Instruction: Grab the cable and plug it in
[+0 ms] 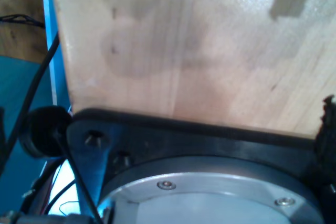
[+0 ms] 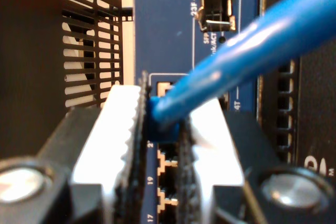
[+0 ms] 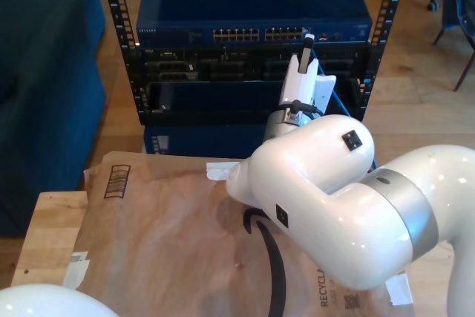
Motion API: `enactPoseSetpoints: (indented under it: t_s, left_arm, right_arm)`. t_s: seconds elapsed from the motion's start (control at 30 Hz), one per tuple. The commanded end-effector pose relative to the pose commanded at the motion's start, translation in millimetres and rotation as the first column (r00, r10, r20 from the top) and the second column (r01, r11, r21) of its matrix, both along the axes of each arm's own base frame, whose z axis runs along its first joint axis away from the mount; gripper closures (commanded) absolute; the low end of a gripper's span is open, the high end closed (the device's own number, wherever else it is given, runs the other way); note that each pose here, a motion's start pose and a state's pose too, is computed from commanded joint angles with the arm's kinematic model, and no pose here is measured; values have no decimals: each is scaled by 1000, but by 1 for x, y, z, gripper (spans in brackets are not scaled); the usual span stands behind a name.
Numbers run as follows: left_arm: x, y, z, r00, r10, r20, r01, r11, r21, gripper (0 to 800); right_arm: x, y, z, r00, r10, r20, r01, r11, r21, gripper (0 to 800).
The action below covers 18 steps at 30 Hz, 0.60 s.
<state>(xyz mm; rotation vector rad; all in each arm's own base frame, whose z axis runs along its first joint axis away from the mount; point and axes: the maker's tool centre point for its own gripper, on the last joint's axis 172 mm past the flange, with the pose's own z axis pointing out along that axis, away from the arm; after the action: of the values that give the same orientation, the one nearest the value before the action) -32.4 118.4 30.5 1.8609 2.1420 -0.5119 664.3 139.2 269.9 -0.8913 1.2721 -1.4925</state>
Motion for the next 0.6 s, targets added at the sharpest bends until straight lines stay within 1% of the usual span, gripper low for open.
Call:
enactPoseSetpoints:
  t_s: [0.6]
  left_arm:
    - [0, 0, 0, 1000, 0, 0, 0, 1000, 0, 0]
  right_arm:
    - [0, -2, -3, 1000, -3, -6, 3, 1000, -2, 800]
